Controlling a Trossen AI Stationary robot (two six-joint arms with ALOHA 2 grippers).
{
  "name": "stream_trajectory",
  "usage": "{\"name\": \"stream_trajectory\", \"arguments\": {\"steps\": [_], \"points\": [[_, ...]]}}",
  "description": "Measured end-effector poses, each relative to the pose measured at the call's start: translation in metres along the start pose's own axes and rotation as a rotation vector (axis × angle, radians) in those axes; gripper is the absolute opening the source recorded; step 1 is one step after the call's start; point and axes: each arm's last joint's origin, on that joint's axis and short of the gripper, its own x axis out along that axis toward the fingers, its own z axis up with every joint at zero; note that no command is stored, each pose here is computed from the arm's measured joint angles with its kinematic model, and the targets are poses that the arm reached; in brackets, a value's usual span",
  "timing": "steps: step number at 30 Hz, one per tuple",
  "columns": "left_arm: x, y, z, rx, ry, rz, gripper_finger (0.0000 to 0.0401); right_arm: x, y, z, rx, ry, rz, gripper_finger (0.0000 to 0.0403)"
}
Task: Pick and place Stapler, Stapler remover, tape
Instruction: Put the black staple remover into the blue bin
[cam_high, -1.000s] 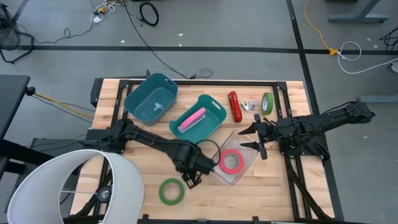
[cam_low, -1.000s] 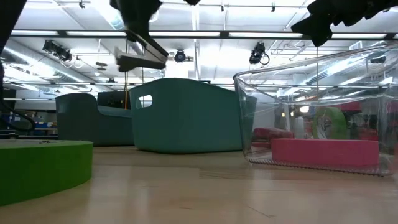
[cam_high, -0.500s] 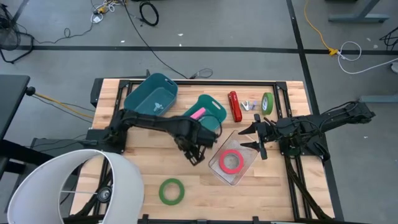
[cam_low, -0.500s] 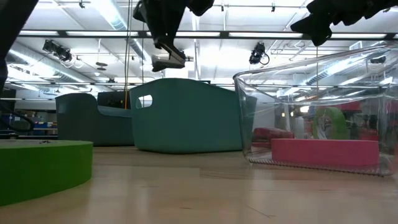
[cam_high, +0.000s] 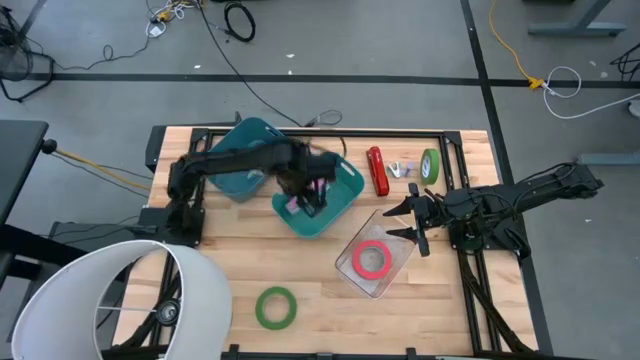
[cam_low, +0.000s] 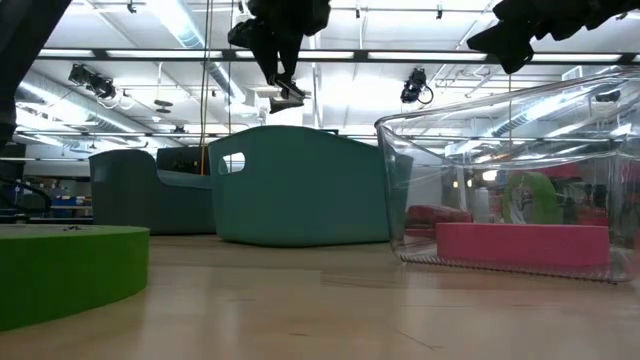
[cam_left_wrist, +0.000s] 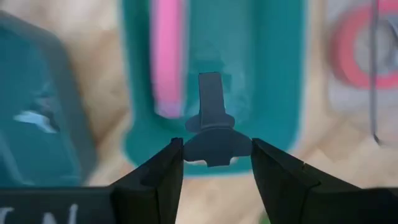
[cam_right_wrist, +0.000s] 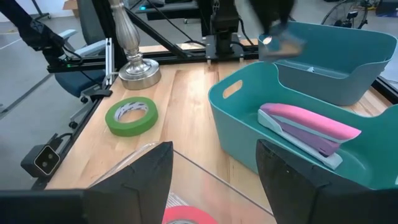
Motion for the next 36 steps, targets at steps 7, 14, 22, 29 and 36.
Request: {"name": "stream_trajectory", "arguments": {"steps": [7,14,22,29,36], "points": [[-0.005,0.049,0.025,-0.063,-0.045,0.052,0.0181,0.0,0.0,0.0,0.0,0.0,0.0,0.0231],[-0.004,0.087,0.042,-0.101,-0.046,0.078,0.0181,0.0,0.0,0.0,0.0,0.0,0.0,0.0231],[-0.007,0.11,0.047,-0.1,-0.053,0.089,0.0181,0.0,0.0,0.0,-0.002,0.0,-0.001,0.0231],[-0.036,0.116,0.032,-0.091,-0.124,0.062,0.0181,0.0,0.0,0.0,-0.008,0.0,-0.003,0.0231],[-0.057,0.122,0.02,-0.103,-0.199,0.095,0.0181,0.0,0.0,0.0,-0.006,-0.001,-0.003,0.0231]]}}
